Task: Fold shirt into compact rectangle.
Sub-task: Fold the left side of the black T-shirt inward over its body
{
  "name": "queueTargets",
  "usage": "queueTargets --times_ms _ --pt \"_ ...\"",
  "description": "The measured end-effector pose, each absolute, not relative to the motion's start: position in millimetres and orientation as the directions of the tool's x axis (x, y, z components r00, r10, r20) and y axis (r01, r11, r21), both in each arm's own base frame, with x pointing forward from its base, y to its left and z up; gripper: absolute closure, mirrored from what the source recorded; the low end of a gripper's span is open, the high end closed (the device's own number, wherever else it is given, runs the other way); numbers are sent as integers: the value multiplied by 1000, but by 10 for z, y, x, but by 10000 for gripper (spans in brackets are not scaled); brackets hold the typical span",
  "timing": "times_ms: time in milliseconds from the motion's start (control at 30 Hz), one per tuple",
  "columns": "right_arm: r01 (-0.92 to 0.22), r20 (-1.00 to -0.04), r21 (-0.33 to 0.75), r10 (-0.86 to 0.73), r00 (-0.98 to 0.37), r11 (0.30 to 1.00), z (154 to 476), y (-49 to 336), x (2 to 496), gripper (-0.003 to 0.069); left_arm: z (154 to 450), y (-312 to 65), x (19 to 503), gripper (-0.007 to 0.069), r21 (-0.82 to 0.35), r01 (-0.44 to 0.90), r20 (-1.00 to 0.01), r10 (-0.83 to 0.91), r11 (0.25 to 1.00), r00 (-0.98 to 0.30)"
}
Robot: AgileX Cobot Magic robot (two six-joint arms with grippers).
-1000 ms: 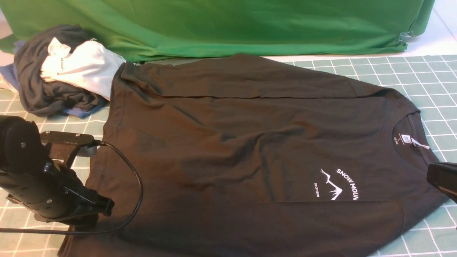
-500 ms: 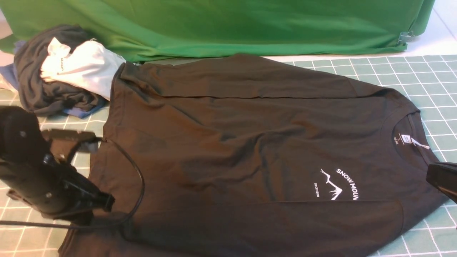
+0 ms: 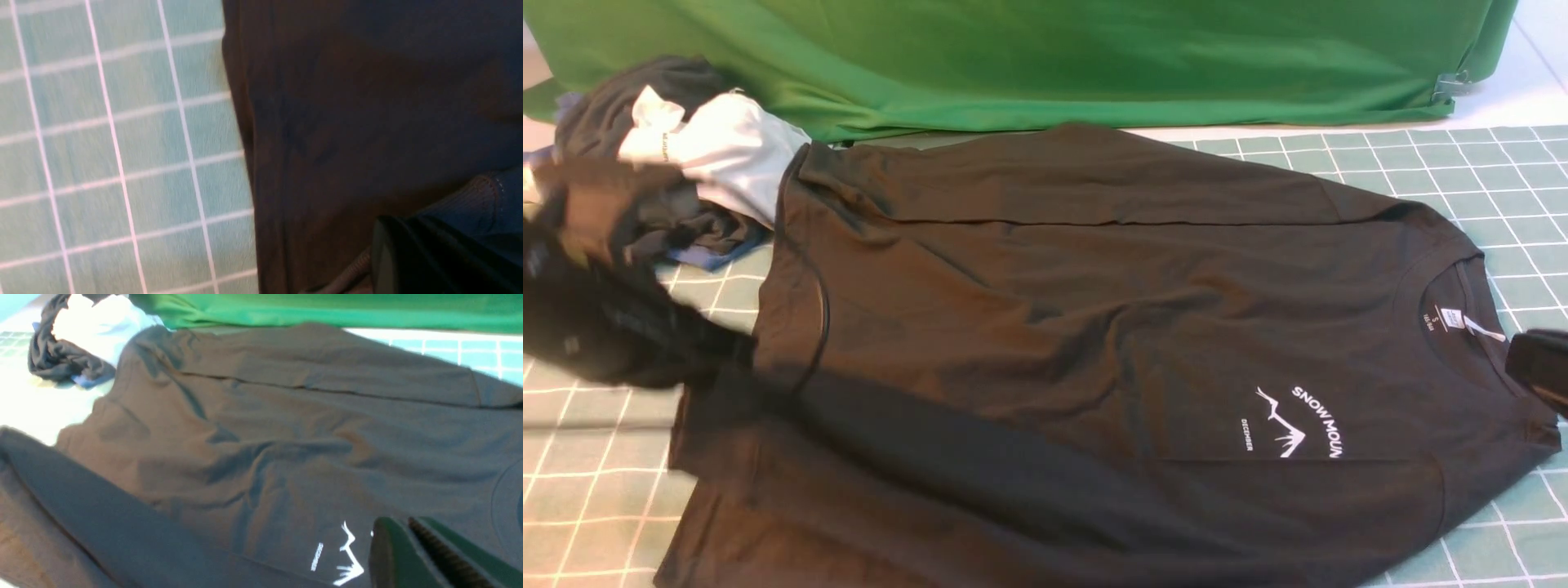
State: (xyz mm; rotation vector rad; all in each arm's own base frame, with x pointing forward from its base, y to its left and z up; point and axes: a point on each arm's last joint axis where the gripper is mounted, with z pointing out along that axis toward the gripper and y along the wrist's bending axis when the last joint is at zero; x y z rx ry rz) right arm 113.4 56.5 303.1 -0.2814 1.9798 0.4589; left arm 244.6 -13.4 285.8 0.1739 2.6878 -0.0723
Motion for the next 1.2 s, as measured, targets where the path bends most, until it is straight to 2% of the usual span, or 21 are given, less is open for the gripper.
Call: queueTargets --times_ms 233,400,567,933,1200 --pt "-401 -901 172 -20 -433 900 3211 595 1205 609 3229 -141 2716 612 -8 141 -522 116 990 -845" --pt "-412 -879 116 -99 -466 904 3372 603 1245 609 3315 -145 3036 612 3 143 -531 123 990 -838" --pt "-408 -827 48 -192 -528 912 3565 561 1219 609 3232 -108 3468 612 68 145 -509 160 987 -846" --pt "-392 -803 63 -186 -566 918 3619 539 1183 609 2797 -83 4197 612 127 156 -455 197 980 -868" --pt "-384 -801 73 -175 -572 920 3619 538 1181 609 2633 -73 4415 611 152 156 -468 210 976 -858"
